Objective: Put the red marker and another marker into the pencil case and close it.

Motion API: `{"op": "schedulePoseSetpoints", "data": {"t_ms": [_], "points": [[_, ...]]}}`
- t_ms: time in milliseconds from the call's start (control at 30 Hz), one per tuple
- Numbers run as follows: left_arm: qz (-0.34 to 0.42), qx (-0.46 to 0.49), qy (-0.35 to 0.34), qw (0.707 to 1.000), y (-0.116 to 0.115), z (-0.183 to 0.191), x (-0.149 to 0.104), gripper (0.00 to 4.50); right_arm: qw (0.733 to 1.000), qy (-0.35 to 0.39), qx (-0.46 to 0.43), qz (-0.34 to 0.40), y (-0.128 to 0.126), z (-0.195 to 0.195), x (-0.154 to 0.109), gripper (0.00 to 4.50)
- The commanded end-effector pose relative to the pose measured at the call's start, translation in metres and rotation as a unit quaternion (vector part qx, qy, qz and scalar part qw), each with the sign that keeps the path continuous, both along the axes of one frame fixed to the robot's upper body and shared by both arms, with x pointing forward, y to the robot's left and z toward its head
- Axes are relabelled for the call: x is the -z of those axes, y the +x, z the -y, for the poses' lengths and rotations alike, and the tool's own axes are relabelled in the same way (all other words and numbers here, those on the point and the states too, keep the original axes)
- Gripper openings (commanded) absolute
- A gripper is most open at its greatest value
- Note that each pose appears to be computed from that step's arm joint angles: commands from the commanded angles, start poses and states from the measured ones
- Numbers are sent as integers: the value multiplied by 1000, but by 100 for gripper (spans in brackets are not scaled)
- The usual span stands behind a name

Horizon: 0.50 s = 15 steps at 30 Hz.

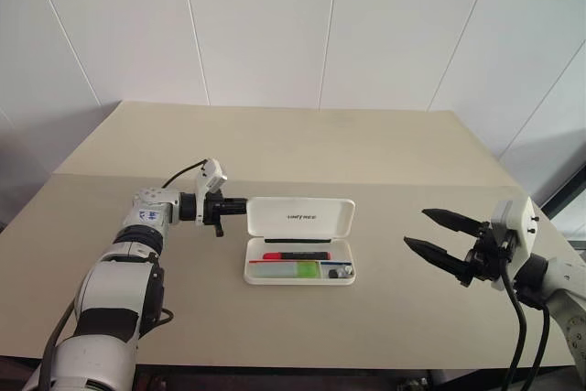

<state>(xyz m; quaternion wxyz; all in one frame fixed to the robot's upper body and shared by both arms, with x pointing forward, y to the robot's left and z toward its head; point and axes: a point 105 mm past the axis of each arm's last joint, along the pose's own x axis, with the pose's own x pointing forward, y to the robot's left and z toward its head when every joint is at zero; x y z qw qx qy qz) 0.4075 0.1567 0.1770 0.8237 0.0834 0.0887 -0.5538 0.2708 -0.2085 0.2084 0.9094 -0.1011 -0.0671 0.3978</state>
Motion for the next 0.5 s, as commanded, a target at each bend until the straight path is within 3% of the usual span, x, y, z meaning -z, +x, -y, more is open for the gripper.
{"op": "schedulePoseSetpoints", "data": {"t_ms": [33,233,500], "points": [[4,50,-31,998,-6,8,-20,2,1000,-4,-3,24,-7,3,-13,450],[-13,135,-28,990,-25,9,-25,2,999,15,-46,9,-14,5,-17,450],[-14,171,11,985,-30,18,-19,2,993,8,-118,-5,-20,10,-20,450]]}}
